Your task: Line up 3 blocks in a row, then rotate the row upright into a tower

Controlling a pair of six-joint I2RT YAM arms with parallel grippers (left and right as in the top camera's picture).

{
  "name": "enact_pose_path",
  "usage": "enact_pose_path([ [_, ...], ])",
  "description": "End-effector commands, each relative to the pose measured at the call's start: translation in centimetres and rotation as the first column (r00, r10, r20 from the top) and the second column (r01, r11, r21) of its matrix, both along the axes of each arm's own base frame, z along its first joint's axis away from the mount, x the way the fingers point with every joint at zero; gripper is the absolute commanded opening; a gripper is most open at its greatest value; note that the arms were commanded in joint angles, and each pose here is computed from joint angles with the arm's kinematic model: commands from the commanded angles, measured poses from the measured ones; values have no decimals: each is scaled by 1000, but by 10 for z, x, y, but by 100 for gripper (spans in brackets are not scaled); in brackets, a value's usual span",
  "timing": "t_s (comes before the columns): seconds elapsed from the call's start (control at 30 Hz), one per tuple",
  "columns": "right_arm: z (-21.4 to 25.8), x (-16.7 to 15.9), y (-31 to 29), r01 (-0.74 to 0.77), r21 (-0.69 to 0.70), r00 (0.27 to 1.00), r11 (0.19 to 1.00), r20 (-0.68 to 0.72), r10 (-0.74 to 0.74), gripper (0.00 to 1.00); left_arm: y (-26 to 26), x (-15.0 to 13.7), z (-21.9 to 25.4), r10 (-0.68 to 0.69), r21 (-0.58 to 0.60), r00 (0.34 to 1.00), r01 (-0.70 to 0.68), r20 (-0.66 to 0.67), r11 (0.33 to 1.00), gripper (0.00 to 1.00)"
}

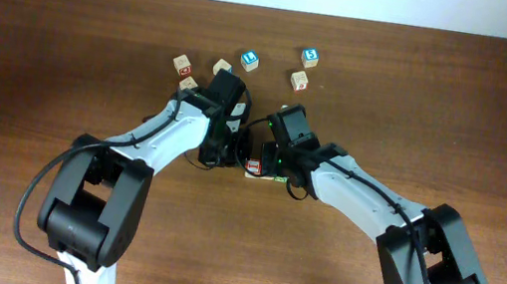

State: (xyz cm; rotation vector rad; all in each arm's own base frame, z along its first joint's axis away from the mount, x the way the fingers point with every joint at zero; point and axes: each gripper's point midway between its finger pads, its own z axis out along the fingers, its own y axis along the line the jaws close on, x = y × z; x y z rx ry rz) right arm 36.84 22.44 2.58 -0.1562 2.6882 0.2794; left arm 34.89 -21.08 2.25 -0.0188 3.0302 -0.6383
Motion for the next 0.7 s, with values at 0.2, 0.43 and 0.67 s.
enact_pose_path([
  [0.2,7,8,4,-11,23,1000,1000,22,10,33,0,-2,-4,-18,8,1000,18,-3,1000,0],
  [0.43,67,37,-29,138,48,990,989,-37,-137,40,0,-2,-4,-18,8,1000,18,-2,1000,0],
  [0.67,25,-49,-40,189,38,885,981,-439,-154,32,0,-2,-4,-18,8,1000,18,-2,1000,0],
])
